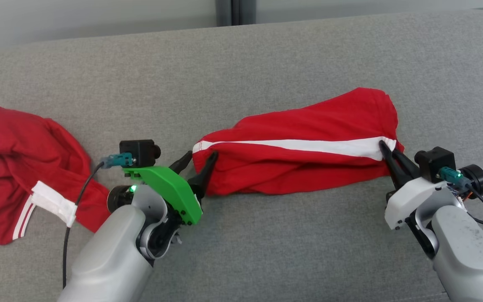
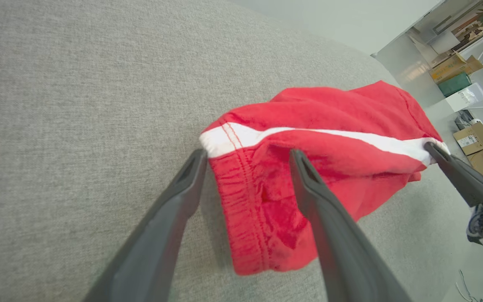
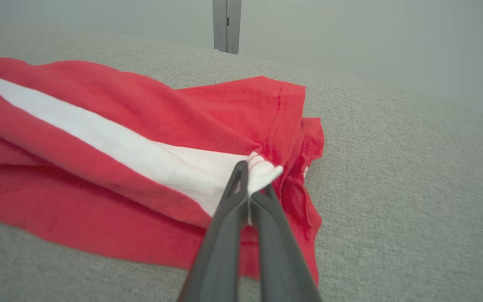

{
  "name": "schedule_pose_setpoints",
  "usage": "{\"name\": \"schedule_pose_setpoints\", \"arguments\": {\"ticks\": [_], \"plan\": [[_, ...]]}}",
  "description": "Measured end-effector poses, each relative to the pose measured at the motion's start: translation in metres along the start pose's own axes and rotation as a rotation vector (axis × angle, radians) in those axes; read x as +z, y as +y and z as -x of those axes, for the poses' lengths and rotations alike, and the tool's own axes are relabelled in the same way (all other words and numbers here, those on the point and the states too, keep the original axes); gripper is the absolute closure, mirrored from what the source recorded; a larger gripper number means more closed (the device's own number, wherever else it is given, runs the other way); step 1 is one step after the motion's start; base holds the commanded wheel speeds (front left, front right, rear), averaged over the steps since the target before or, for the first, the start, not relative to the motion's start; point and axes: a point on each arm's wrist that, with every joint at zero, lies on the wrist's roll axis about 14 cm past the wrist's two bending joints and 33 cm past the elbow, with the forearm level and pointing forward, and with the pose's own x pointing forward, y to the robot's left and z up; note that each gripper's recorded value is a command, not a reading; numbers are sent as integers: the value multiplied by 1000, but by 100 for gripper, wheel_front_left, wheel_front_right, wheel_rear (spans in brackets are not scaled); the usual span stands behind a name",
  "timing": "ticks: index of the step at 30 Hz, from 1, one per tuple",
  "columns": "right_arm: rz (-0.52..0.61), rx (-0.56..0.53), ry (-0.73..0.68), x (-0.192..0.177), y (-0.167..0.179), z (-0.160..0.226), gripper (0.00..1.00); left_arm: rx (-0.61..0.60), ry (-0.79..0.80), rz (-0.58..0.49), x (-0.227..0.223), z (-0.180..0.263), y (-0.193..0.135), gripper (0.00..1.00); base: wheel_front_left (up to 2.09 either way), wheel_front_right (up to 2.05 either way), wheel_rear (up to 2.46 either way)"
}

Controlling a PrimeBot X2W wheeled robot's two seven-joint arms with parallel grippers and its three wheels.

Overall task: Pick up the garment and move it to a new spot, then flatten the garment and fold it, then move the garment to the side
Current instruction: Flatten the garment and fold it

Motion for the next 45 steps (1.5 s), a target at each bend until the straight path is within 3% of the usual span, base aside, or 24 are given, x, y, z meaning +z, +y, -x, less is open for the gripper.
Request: {"name": "schedule_pose_setpoints", "arguments": {"ticks": [6, 8, 10, 15, 19, 24, 33, 34, 36, 37, 45], "plan": [[10, 10, 5, -2, 2, -1, 100, -28, 78, 88, -2, -13, -5, 1, 0, 0, 0], [13, 11, 5, -2, 2, -2, 100, -21, 115, 103, -7, -15, -2, 11, 0, 0, 0], [14, 12, 0, 0, 2, -3, 100, -8, 142, 107, -10, -17, 3, 12, 0, 0, 0], [14, 9, 6, -3, 0, -3, 100, -4, 157, 110, -9, -25, 6, 4, 0, 0, 0], [14, 7, 8, -4, -1, -5, 100, -16, 111, 132, 3, -33, 3, 5, 0, 0, 0], [13, 9, 4, -4, 0, -7, 100, -22, 103, 201, 6, -39, 1, 48, 0, 0, 0], [18, 15, -13, 2, 0, -11, 100, 5, 40, 388, 15, -52, 11, 61, 0, 0, 0], [19, 14, -15, 2, 0, -11, 100, 5, 34, 397, 16, -53, 11, 68, 0, 0, 0], [20, 13, -18, 2, -1, -11, 100, 2, 14, 398, 20, -55, 11, 95, 0, 0, 0], [21, 13, -20, 3, -1, -11, 100, 1, 4, 400, 22, -56, 11, 100, 0, 0, 0], [40, 6, -85, 25, -5, -11, 100, -41, -134, 353, 58, -48, 3, 100, 0, 0, 0]]}}
